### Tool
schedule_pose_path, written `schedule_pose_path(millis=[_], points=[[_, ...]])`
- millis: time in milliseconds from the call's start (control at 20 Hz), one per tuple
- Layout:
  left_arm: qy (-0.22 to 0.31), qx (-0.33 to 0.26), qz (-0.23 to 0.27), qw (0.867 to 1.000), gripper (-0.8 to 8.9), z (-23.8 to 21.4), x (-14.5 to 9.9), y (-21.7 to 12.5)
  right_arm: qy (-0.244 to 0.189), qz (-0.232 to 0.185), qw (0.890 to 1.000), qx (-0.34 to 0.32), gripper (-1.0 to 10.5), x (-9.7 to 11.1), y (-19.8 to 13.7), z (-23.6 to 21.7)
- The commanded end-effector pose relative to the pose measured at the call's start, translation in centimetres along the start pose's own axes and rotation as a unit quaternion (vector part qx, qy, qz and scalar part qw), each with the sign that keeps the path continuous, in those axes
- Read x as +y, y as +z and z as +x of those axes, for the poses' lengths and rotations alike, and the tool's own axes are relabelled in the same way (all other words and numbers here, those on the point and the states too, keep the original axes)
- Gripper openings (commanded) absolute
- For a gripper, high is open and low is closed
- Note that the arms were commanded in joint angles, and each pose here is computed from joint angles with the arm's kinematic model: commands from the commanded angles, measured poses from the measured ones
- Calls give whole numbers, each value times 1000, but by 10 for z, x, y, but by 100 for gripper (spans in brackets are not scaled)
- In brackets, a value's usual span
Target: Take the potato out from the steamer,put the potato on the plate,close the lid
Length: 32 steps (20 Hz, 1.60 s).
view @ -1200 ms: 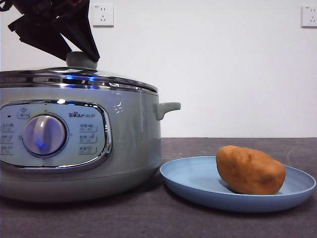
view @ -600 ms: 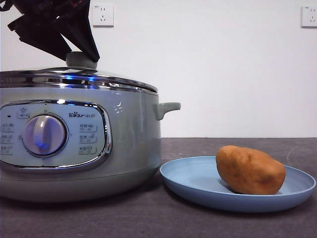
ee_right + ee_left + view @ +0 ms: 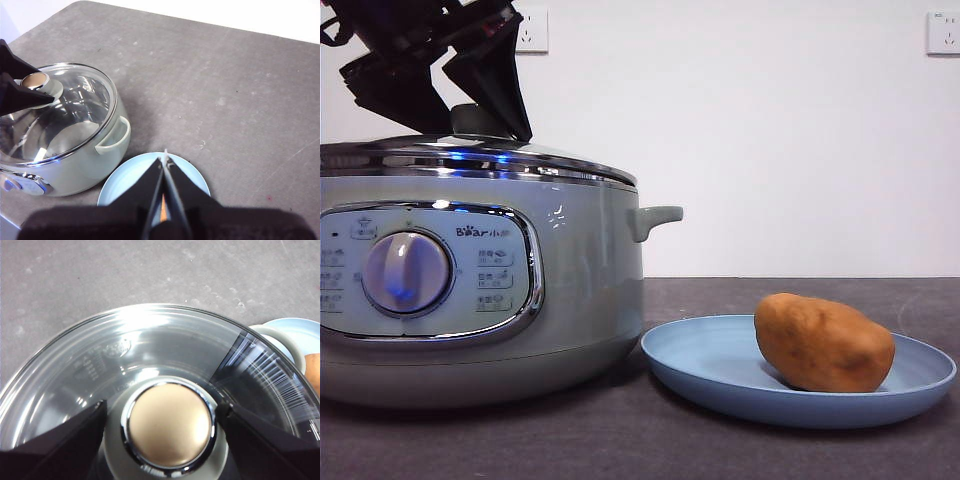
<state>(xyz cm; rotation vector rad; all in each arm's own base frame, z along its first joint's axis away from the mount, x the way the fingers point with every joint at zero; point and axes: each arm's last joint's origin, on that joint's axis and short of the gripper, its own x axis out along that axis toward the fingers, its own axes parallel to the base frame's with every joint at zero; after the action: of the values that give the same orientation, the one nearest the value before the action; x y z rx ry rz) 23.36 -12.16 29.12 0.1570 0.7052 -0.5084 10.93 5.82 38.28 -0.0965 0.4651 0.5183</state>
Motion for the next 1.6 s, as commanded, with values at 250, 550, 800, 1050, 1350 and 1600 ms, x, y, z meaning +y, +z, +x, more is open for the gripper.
schedule_pose_path(millis=[250,550,800,1050,1350,1600], points=[[0,-67,1,998,381,-31,-2,42,1,3,1000,-3,-8,0,1,-1],[-1,-143,7,990,377,-99,-5,77,1,3,1000,-4,-8,0,1,-1],[-3,-234,13,972,243,-170,-9,72,1,2,1000,-18,-8,0,4,-1],[-1,-244,17,970,-8,-218,-12,40,1,2,1000,-24,-8,0,5,-1],[1,-204,14,979,-8,-226,-12,23,1,1,1000,-30,-8,0,6,-1],[-2,-171,1,985,-3,-223,-12,18,-1,1,1000,-31,-1,0,6,-1]])
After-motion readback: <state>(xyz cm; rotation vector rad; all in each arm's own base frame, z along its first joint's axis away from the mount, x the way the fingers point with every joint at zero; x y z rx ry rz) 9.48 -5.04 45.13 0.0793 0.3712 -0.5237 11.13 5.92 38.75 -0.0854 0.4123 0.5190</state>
